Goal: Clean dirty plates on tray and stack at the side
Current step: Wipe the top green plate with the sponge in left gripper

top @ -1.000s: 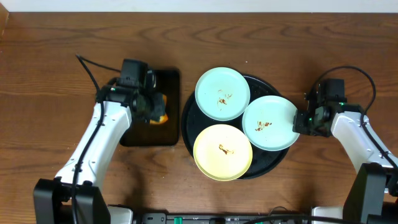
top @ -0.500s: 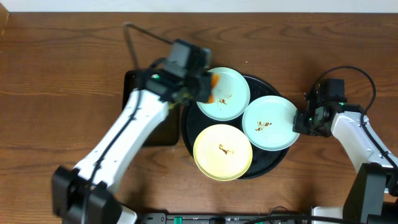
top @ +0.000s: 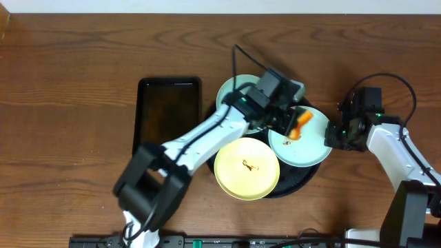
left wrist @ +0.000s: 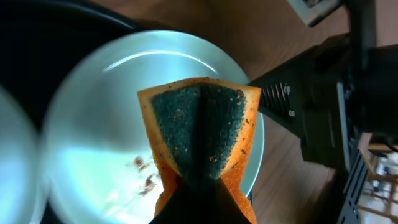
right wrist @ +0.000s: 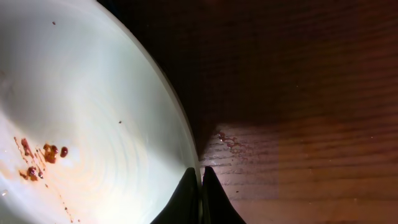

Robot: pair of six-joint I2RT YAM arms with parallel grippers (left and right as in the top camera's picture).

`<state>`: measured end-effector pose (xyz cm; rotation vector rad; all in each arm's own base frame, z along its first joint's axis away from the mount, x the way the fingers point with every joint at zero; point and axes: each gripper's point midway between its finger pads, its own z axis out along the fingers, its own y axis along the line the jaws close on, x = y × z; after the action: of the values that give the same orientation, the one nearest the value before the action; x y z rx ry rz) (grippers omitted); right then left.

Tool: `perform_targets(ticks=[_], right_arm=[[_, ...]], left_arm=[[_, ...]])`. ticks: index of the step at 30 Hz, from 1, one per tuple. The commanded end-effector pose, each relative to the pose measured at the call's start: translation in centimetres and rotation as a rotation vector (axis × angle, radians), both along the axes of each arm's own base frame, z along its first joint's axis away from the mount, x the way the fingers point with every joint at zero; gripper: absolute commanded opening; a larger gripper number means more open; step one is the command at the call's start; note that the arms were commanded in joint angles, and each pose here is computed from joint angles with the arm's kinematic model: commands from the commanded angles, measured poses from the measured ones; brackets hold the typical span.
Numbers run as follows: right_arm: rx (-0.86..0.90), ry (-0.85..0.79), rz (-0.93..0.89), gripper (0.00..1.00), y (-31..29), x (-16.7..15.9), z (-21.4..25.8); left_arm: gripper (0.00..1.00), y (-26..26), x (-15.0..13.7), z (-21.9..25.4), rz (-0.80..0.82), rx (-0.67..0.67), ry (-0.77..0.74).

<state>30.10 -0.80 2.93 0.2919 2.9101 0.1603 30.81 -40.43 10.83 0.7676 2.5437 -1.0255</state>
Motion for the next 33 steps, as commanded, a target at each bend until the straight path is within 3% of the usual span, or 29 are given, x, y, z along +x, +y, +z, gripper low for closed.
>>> perform_targets(ticks=[1,6,12,20,25,30,33], right_arm=[[0.005,0.013,-0.003,0.01,-0.1,-0.2,-0.3],[0.005,0.013,-0.003,0.01,-0.1,-0.2,-0.3],[0.009,0.014,-0.002,0.01,0.0,-0.2,-0.3],[0.009,0.014,-0.002,0.01,0.0,-0.2,-0.3],[0.009,0.014,-0.002,0.01,0.0,-0.2,-0.3],[0.009,0.017,-0.002,0.01,0.0,-0.3,-0.3],[0.009,0.013,-0.002,0.12,0.0,-0.2,-0.3]], left_arm=[[0.07,-2.0,-0.6,-0.9,-0.018,-0.059,0.083],[0.07,-4.0,-1.0,-2.7,-0.024,-0.14,0.194],[0.08,-3.6,-1.1,-6.6,0.006,-0.08,0.249],[0.07,3.6,0.0,-12.2,0.22,0.317,0.219],[0.07,4.8,0.6,-10.7,0.206,0.342,0.162],[0.07,4.8,1.7,-6.0,0.224,0.296,0.06],[0.08,4.9,1.8,-2.9,0.229,0.261,0.014]])
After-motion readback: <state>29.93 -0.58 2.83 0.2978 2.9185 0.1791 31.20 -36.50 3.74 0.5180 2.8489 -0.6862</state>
